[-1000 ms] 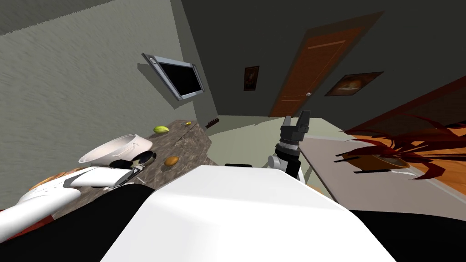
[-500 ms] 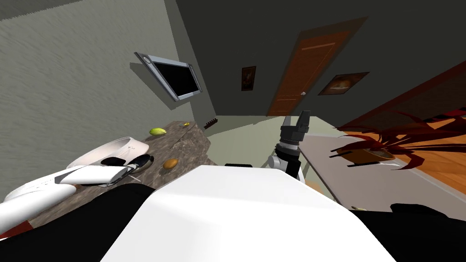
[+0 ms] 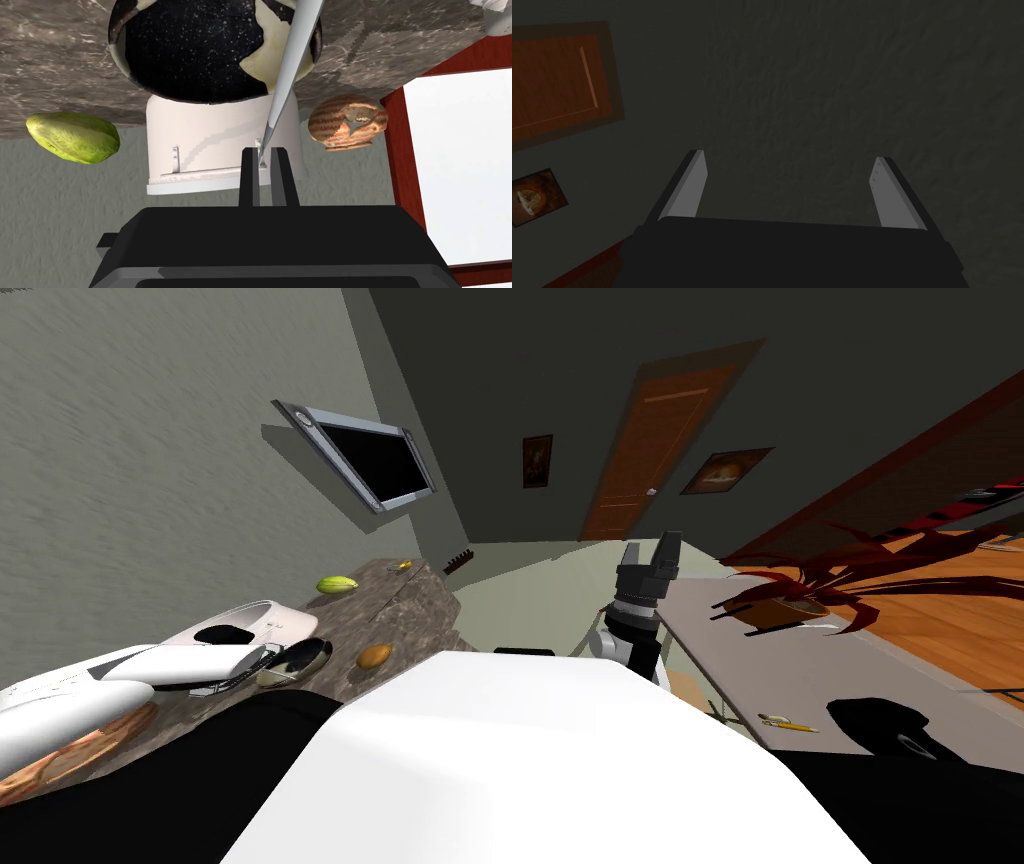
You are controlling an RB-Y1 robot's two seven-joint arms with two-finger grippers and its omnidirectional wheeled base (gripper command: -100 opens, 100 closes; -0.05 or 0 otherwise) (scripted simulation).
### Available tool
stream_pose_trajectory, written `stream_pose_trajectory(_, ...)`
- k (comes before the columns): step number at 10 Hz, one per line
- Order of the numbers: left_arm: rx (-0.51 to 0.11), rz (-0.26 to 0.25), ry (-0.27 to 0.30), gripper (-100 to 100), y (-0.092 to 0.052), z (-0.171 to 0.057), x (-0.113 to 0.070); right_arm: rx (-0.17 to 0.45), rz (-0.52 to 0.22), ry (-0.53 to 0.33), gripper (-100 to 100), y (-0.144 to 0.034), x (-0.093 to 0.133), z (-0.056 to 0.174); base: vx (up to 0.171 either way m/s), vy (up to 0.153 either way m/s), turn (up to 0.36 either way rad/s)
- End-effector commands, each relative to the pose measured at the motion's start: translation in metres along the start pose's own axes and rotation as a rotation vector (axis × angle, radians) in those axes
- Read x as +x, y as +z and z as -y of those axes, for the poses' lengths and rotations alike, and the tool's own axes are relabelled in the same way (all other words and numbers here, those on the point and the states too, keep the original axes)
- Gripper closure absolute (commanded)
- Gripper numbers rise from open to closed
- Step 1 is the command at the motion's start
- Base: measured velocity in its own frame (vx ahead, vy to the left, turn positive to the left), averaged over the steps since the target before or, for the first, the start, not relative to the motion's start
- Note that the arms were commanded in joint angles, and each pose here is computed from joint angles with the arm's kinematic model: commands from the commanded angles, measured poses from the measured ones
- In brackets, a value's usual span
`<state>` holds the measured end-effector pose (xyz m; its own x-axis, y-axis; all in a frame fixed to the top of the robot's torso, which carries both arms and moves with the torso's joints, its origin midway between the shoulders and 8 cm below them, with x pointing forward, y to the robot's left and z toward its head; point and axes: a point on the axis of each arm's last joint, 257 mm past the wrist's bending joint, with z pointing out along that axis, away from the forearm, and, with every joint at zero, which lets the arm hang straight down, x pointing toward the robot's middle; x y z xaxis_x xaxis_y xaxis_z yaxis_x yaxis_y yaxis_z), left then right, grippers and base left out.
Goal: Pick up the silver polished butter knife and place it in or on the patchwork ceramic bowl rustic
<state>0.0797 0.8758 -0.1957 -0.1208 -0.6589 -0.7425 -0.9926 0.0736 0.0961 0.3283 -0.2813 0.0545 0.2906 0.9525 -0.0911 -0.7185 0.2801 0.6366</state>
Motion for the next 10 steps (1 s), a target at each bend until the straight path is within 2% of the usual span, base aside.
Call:
stream_pose_trajectory(1, -0.006, 0.013, -0.024, 100, -0.001, -0.001, -0.012, 0.000, 0.000, 0.000, 0, 0.000, 0.000, 0.000, -0.017, 0.054, -0.097)
stream_pose_trajectory(2, -0.010, 0.025, -0.048, 100, -0.002, -0.002, -0.023, 0.000, 0.000, 0.000, 0, 0.000, 0.000, 0.000, -0.017, 0.061, -0.130)
stream_pose_trajectory(4, -0.009, 0.026, -0.048, 100, -0.003, -0.001, -0.024, 0.000, 0.000, 0.000, 0, 0.000, 0.000, 0.000, -0.015, 0.046, -0.054)
stream_pose_trajectory(5, -0.008, 0.028, -0.049, -100, -0.003, -0.001, -0.025, 0.000, 0.000, 0.000, 0, 0.000, 0.000, 0.000, 0.000, 0.006, -0.001)
stream_pose_trajectory(9, -0.008, 0.028, -0.049, -100, -0.003, -0.001, -0.025, 0.000, 0.000, 0.000, 0, 0.000, 0.000, 0.000, 0.000, 0.000, 0.000)
stream_pose_trajectory(10, -0.008, 0.028, -0.049, 0, -0.003, -0.001, -0.025, 0.000, 0.000, 0.000, 0, 0.000, 0.000, 0.000, 0.000, 0.000, 0.000)
